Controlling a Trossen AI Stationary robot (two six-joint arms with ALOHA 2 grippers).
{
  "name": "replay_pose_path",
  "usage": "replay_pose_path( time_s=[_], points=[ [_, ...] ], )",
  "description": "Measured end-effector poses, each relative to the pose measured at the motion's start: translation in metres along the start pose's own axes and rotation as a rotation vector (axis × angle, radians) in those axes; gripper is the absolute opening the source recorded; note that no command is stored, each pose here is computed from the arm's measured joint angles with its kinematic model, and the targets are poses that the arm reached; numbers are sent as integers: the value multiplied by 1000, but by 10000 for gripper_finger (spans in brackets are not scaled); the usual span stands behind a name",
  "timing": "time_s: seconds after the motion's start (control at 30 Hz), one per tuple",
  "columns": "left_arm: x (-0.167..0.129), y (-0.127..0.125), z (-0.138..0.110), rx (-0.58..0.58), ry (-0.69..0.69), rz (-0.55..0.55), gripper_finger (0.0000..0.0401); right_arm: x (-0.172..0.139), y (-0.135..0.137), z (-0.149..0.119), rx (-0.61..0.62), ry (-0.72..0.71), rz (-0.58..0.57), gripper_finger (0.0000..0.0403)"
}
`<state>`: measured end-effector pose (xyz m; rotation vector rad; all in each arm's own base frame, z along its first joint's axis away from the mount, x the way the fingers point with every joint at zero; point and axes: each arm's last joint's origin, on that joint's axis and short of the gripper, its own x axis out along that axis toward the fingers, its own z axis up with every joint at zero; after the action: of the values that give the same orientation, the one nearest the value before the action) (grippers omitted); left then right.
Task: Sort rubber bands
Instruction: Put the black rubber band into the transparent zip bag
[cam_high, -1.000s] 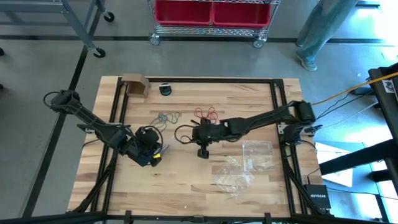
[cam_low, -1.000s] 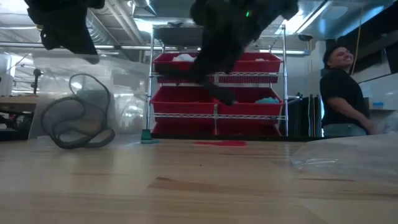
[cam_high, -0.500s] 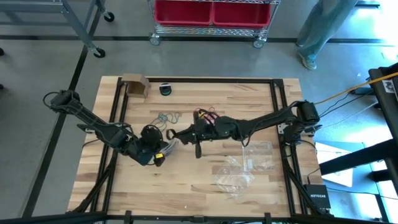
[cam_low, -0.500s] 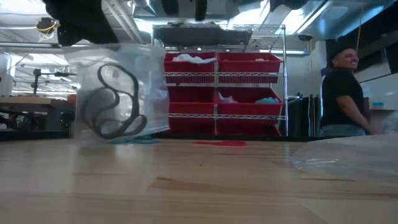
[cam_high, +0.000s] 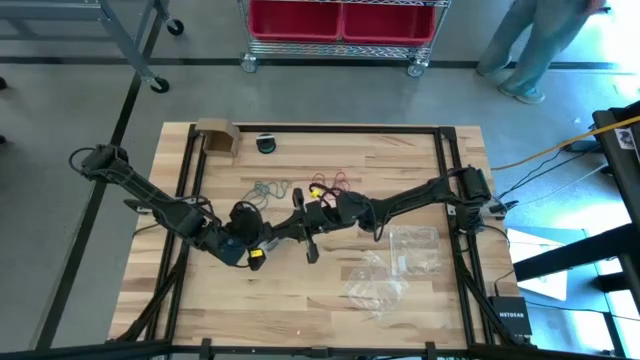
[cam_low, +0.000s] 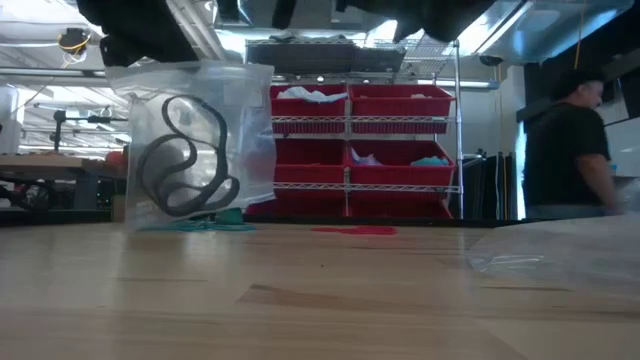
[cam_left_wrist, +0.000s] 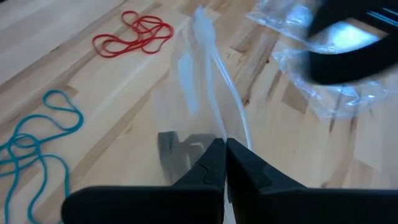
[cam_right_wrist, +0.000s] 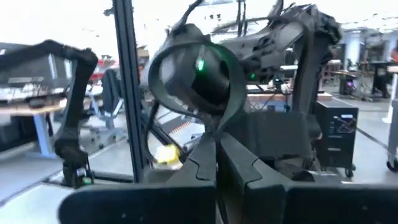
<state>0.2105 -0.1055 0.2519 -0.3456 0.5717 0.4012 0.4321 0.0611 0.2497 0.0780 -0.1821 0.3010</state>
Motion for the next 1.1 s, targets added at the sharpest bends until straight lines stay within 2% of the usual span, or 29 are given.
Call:
replay_pose_path(
  time_s=[0.1,0.27,0.4,0.63,0.73,0.97,1.1],
  points=[
    [0,-1,0,28,20,-34,0,5,-6,-6,-34,11,15,0],
    [-1,-3,0,37,33,-57,0,9,-9,-21,-33,45,107,0],
    [-1,-3,0,35,34,-61,0,9,-10,-31,-89,88,113,0],
    [-2,-3,0,45,38,-68,0,8,-15,-34,-188,115,124,0],
    [-2,-3,0,46,35,-65,0,6,-16,-42,-214,200,132,0],
    [-1,0,1,-25,9,-20,0,0,-17,-63,-229,421,101,0],
    [1,2,3,-40,1,-10,0,-3,-20,-68,-249,494,-12,0]
  ],
)
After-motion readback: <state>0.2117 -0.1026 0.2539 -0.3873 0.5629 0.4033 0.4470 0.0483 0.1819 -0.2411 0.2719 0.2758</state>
